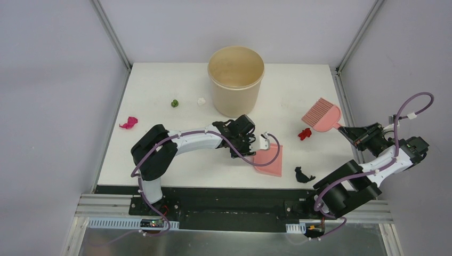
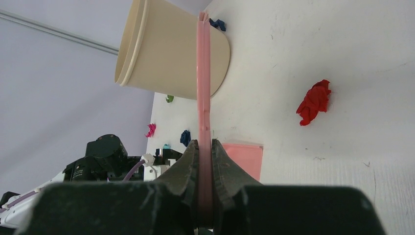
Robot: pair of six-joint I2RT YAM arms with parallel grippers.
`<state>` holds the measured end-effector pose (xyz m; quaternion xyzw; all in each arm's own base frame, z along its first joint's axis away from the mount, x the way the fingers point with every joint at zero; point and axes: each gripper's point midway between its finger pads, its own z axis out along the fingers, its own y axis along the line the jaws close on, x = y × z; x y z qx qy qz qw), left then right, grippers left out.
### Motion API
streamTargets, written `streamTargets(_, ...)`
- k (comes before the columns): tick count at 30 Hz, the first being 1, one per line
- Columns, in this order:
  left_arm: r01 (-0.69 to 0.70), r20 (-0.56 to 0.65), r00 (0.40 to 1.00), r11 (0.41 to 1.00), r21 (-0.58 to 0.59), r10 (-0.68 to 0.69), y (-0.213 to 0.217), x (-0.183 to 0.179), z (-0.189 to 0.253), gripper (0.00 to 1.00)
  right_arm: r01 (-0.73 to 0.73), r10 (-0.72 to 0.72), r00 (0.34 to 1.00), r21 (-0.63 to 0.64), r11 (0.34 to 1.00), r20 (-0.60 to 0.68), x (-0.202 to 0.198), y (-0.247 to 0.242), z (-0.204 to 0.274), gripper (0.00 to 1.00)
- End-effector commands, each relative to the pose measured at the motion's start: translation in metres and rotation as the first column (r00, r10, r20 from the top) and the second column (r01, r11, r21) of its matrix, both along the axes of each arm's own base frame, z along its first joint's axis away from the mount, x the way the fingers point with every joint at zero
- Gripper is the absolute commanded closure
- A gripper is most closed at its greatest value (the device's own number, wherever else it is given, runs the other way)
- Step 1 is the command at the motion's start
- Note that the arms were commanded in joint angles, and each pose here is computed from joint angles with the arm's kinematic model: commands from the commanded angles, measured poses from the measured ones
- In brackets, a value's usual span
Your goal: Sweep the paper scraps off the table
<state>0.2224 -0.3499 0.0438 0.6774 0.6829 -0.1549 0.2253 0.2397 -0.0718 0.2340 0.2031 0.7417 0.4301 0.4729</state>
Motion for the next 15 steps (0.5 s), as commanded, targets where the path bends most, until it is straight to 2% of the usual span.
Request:
streamTargets(1, 0.006, -0.007, 1.0, 0.998, -0.057, -0.007, -0.01, 0.001, 0.017, 0.64, -0.012, 0.015, 0.997, -0.039, 0.999, 0.078, 0.003, -0.006, 0.016, 1.0)
streamTargets(5, -0.047, -0.02, 0.999, 0.998, -0.05, 0.046, -0.011, 0.001, 0.027, 0.77, -0.015, 0.018, 0.997, -0.037, 0.999, 0.072, 0.003, -0.006, 0.014, 1.0)
streamTargets(10, -0.155, -0.005, 0.988, 0.987, 0.034, 0.155, 0.0, -0.016, 0.047, 0.88, -0.005, 0.009, 0.999, -0.086, 0.996, 0.048, 0.003, -0.01, 0.007, 1.0)
streamTargets(13, -0.23, -0.053, 0.971, 0.97, 0.076, 0.234, 0.012, -0.03, 0.051, 0.96, 0.003, -0.001, 1.0, -0.158, 0.987, 0.011, 0.009, -0.015, 0.003, 1.0)
streamTargets(15, -0.248, -0.094, 0.962, 0.965, 0.091, 0.256, 0.014, -0.042, 0.054, 1.0, -0.007, 0.004, 1.0, -0.253, 0.968, -0.014, 0.014, -0.015, 0.005, 1.0)
